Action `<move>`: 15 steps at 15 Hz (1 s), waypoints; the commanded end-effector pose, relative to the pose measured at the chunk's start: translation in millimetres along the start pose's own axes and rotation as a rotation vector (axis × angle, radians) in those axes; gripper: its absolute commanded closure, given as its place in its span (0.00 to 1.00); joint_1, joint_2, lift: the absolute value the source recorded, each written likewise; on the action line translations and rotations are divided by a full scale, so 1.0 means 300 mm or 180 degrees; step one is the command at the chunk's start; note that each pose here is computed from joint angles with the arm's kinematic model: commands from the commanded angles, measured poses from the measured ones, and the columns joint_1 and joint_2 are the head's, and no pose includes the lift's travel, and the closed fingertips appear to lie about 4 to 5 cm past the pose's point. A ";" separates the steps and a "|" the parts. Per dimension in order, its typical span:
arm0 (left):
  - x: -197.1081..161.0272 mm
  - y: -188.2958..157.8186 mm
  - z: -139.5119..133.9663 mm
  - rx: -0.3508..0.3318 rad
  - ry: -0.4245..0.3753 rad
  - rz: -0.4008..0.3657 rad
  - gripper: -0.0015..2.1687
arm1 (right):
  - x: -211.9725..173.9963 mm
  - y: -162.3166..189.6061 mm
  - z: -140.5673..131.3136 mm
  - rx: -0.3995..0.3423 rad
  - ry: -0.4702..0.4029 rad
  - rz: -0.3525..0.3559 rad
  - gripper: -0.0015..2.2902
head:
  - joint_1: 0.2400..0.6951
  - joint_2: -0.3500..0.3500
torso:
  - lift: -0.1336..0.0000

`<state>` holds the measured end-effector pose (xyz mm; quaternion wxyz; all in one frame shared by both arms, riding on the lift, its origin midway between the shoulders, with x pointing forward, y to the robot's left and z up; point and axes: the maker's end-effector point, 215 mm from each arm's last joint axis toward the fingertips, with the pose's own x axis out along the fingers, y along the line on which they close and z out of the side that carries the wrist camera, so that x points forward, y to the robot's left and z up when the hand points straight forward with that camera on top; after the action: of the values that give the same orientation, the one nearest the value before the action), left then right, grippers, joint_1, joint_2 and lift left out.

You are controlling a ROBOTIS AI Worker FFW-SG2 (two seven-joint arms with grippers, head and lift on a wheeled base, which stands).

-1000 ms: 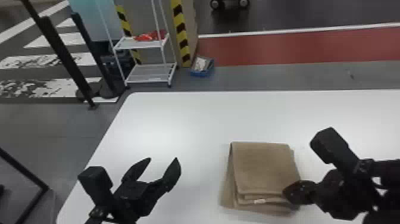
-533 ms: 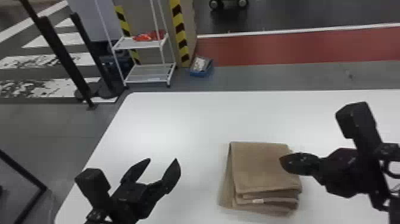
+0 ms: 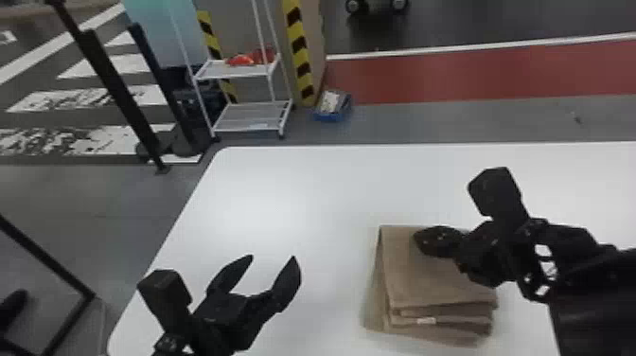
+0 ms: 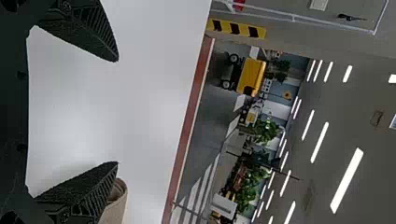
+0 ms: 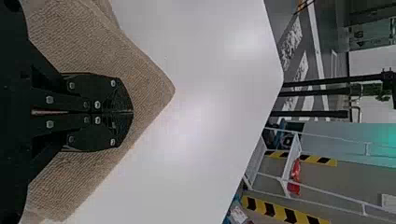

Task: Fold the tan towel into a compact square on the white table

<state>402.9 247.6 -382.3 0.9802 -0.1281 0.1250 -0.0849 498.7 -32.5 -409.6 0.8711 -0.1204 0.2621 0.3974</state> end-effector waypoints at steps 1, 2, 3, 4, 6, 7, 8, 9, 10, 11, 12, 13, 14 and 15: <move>0.005 0.009 0.001 0.0000 -0.0004 0.0012 0.04 | 0.065 0.029 0.005 -0.0056 0.0027 0.0082 0.62 | 1.00 0.87 | 0.08; 0.010 0.012 -0.003 -0.0005 0.0004 0.0014 0.04 | 0.105 0.037 -0.017 -0.0088 0.0094 0.0119 0.62 | 1.00 0.88 | 0.08; 0.013 0.013 -0.006 -0.0003 0.0009 0.0011 0.04 | 0.133 0.030 -0.046 -0.0092 0.0162 0.0103 0.62 | 1.00 0.89 | 0.08; 0.014 0.019 -0.007 -0.0003 0.0007 0.0019 0.04 | 0.158 0.036 -0.067 -0.0123 0.0201 0.0129 0.62 | 1.00 0.90 | 0.08; 0.011 0.037 -0.016 -0.0006 0.0022 0.0048 0.04 | 0.167 0.030 -0.064 -0.0151 0.0160 0.0119 0.62 | 1.00 0.91 | 0.08; 0.012 0.044 -0.016 -0.0006 0.0023 0.0057 0.04 | 0.159 0.030 -0.046 -0.0113 0.0099 0.0129 0.62 | 1.00 0.92 | 0.08; 0.014 0.047 -0.016 -0.0015 0.0019 0.0063 0.04 | 0.125 0.018 0.018 -0.0079 -0.0063 0.0104 0.62 | 1.00 0.92 | 0.08; 0.015 0.044 -0.014 -0.0015 0.0015 0.0057 0.04 | 0.077 0.023 0.080 -0.0029 -0.0230 0.0105 0.62 | 1.00 0.92 | 0.08; 0.014 0.042 -0.011 -0.0012 0.0012 0.0054 0.04 | 0.045 0.034 0.102 -0.0013 -0.0282 0.0083 0.62 | 1.00 0.93 | 0.08; 0.011 0.039 -0.012 -0.0015 0.0011 0.0053 0.04 | 0.022 0.035 0.092 -0.0015 -0.0280 0.0035 0.62 | 1.00 0.93 | 0.08; 0.009 0.032 -0.013 -0.0022 0.0013 0.0044 0.04 | 0.002 0.002 0.063 0.0046 -0.0265 -0.0034 0.62 | 1.00 0.93 | 0.08; 0.005 0.024 -0.017 -0.0032 0.0017 0.0032 0.04 | -0.018 -0.029 0.023 0.0135 -0.0256 -0.0077 0.62 | 1.00 0.92 | 0.08; -0.003 0.017 -0.019 -0.0036 0.0023 0.0023 0.04 | -0.035 -0.022 -0.025 0.0181 -0.0269 -0.0076 0.62 | 1.00 0.91 | 0.08; -0.014 0.013 -0.014 -0.0034 -0.0002 0.0022 0.04 | -0.074 -0.033 -0.034 0.0177 -0.0360 -0.0136 0.62 | 1.00 0.89 | 0.08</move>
<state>401.9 251.9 -388.4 0.9795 -0.1327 0.1282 -0.0810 497.8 -45.1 -406.1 0.8888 -0.0864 0.2325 0.3854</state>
